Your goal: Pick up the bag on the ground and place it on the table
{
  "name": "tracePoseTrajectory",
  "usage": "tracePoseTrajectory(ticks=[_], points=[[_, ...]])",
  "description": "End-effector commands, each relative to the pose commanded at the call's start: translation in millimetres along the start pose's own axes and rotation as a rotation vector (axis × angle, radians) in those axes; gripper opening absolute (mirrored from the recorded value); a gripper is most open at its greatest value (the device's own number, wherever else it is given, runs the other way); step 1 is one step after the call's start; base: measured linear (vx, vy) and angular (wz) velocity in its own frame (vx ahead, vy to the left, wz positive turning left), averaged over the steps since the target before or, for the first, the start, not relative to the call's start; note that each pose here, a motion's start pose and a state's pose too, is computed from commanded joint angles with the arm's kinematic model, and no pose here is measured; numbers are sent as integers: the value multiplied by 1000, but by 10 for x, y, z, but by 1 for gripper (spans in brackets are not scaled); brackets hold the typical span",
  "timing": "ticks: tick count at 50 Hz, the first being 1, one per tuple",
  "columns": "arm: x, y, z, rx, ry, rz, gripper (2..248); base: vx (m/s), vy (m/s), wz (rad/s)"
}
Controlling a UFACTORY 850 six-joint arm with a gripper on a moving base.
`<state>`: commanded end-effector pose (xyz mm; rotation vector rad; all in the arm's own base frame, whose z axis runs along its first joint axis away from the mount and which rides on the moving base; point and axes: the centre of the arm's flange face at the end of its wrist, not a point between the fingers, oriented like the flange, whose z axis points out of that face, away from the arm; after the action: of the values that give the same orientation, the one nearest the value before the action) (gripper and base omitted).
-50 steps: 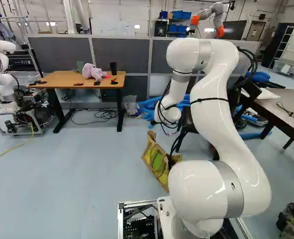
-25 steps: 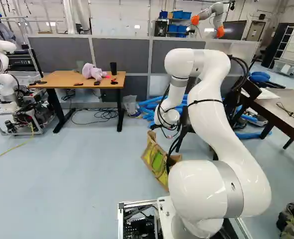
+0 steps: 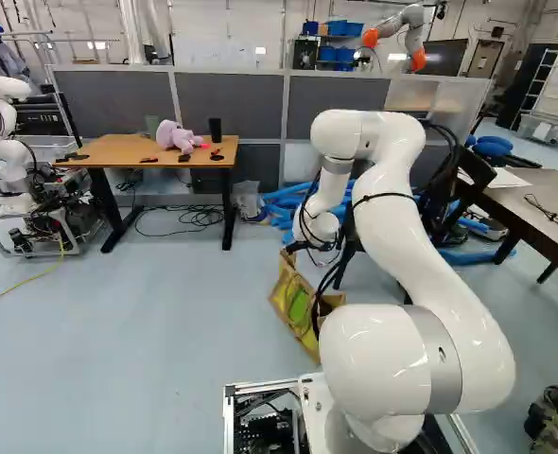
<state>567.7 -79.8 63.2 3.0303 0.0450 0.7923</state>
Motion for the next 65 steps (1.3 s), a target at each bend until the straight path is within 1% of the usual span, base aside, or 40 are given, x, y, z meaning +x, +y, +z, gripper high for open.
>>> tracePoseTrajectory(ticks=[58,65], points=[[-278,289,950,3,-170,-30,247,0,0,0],[-327,303,1050,7,-187,-41,247,0,0,0]])
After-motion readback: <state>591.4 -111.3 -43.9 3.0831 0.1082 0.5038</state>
